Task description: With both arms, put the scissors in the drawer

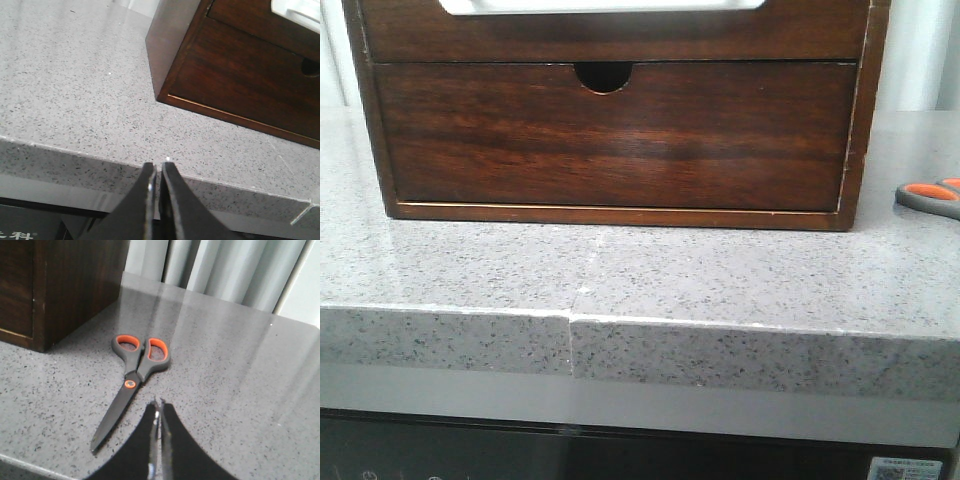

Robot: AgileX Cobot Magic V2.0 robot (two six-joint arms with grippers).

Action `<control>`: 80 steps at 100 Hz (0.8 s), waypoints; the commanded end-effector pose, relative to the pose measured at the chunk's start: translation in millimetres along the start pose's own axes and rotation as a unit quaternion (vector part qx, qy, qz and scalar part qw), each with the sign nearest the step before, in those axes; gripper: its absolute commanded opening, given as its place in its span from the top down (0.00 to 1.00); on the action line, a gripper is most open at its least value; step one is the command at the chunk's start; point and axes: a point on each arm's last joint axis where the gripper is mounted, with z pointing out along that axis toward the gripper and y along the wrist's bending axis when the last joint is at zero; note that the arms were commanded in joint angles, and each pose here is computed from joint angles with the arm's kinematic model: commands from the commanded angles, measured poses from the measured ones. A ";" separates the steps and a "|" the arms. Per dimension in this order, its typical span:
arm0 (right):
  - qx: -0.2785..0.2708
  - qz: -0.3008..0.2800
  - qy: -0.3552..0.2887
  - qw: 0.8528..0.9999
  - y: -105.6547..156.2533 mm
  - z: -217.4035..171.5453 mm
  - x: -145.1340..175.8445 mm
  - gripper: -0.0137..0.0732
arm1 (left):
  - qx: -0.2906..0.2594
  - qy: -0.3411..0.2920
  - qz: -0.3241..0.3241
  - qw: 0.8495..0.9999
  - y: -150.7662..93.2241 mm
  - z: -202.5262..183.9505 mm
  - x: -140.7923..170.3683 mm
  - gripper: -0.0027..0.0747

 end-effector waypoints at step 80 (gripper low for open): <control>0.010 0.062 -0.075 0.995 -0.5 -0.8 -5.5 0.90 | 0.021 -0.046 -0.080 0.996 -0.8 -1.3 -2.5 0.99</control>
